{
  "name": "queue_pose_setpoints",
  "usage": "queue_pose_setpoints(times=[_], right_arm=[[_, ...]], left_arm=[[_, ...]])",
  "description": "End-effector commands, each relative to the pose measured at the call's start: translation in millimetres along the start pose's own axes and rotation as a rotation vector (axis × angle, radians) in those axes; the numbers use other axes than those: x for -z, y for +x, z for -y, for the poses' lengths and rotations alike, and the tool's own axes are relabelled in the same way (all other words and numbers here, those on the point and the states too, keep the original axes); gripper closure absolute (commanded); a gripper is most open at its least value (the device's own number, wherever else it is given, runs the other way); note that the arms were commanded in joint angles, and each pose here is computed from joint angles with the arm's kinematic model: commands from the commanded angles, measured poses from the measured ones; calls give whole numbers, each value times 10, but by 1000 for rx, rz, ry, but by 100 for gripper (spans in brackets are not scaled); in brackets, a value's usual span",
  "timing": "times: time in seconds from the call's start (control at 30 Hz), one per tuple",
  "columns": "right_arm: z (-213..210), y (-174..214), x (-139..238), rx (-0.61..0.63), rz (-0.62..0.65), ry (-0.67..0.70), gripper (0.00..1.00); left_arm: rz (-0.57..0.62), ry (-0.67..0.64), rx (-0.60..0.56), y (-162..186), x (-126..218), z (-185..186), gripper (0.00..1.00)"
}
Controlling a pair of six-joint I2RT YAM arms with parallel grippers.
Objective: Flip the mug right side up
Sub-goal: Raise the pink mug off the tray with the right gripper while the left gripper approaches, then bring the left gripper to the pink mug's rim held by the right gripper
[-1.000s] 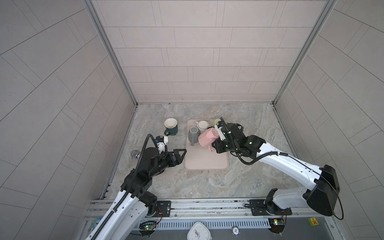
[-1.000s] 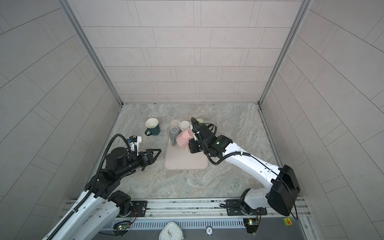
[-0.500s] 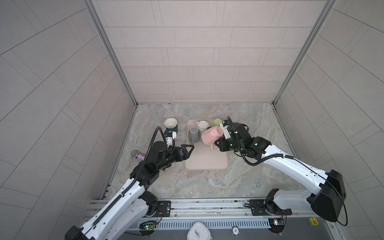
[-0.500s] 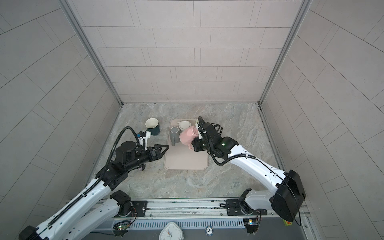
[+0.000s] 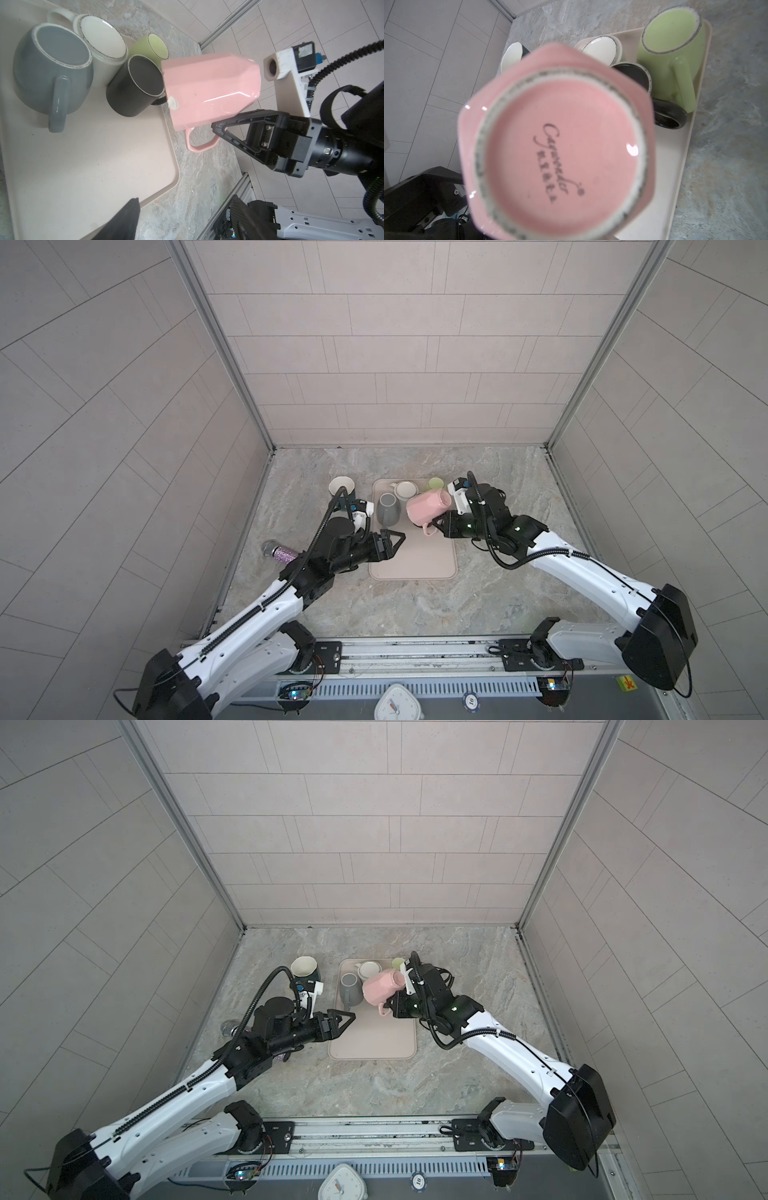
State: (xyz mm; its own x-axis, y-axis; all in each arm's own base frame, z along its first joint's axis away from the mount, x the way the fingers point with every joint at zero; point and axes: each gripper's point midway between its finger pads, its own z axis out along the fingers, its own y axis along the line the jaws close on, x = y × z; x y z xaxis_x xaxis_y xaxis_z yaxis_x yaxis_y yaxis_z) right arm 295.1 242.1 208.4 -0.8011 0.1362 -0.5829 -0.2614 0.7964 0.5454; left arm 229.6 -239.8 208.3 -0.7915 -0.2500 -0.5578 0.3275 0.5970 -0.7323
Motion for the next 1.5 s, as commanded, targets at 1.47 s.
queue_pose_setpoints(times=[1.47], right_arm=[[-532, -443, 641, -42, 281, -316, 100]], left_arm=[[93, 173, 30, -295, -254, 548, 37]])
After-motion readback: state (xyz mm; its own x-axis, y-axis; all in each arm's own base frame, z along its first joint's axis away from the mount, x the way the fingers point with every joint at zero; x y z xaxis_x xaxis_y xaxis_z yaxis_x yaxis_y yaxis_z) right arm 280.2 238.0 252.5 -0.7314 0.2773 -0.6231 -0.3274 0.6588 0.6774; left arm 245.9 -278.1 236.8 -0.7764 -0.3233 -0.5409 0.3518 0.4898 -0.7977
